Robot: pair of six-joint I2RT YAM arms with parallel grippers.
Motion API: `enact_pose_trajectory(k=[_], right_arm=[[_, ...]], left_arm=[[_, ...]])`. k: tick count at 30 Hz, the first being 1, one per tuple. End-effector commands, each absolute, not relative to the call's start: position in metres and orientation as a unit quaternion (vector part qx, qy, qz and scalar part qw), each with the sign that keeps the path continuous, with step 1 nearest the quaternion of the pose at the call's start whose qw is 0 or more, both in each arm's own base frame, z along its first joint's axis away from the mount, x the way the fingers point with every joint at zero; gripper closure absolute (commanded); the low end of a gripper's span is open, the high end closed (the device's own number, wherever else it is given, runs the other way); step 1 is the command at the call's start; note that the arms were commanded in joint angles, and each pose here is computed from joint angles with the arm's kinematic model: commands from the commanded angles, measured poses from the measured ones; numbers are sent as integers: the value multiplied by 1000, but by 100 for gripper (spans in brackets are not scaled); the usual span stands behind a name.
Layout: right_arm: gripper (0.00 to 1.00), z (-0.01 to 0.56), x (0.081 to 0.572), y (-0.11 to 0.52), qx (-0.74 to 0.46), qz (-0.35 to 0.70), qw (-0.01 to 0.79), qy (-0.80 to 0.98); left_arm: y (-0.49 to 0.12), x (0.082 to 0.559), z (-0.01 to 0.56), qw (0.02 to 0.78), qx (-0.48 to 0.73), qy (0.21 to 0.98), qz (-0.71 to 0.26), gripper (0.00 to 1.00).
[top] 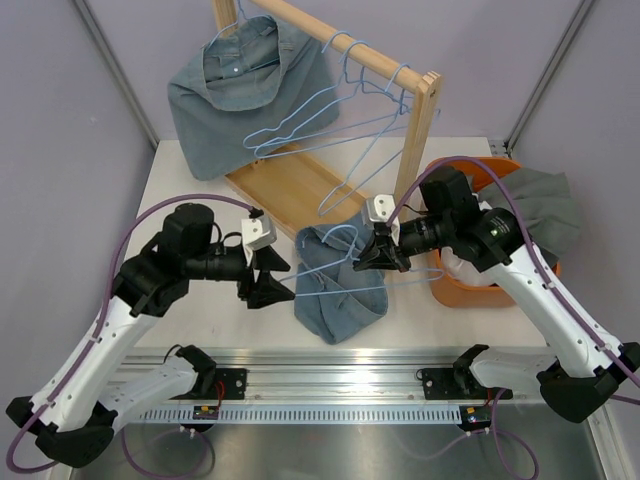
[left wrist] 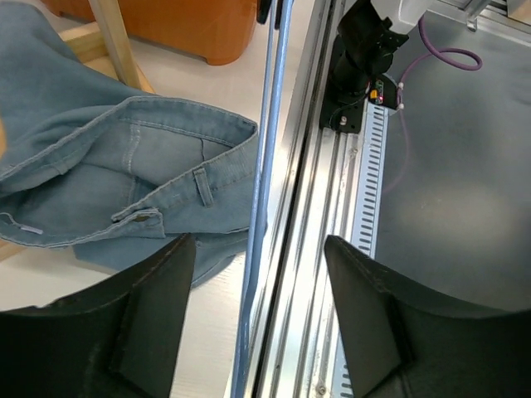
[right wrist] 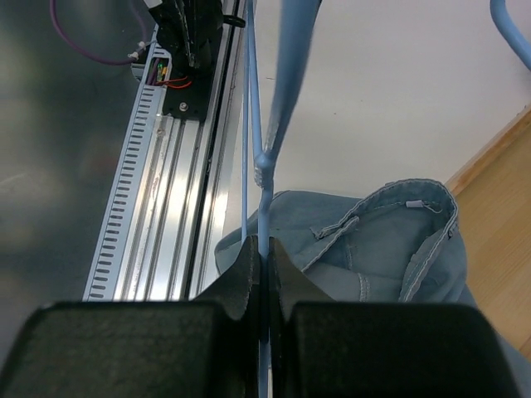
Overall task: Remove the skirt from the hanger
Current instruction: Place the hanger at the clothesline.
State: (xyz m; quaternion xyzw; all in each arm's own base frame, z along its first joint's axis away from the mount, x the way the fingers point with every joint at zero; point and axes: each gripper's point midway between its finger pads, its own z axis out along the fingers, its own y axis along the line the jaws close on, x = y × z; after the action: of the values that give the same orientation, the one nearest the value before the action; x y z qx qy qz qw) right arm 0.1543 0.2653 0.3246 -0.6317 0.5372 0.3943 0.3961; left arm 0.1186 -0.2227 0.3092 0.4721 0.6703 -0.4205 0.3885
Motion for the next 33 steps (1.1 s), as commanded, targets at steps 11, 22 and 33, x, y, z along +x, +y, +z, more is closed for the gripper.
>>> enact_pose_trajectory(k=[11,22,33], right_arm=[[100,348,147,261,-621,426,398,524],[82,338,149,264,-600,446,374,549],[55,336,152,269,-596,454,374,547]], left_arm=[[-232,136,310,413,491,667,-378,88],[-212,130,331,439,491,669,-344,100],[-199,117,332,443,505,663,-331,100]])
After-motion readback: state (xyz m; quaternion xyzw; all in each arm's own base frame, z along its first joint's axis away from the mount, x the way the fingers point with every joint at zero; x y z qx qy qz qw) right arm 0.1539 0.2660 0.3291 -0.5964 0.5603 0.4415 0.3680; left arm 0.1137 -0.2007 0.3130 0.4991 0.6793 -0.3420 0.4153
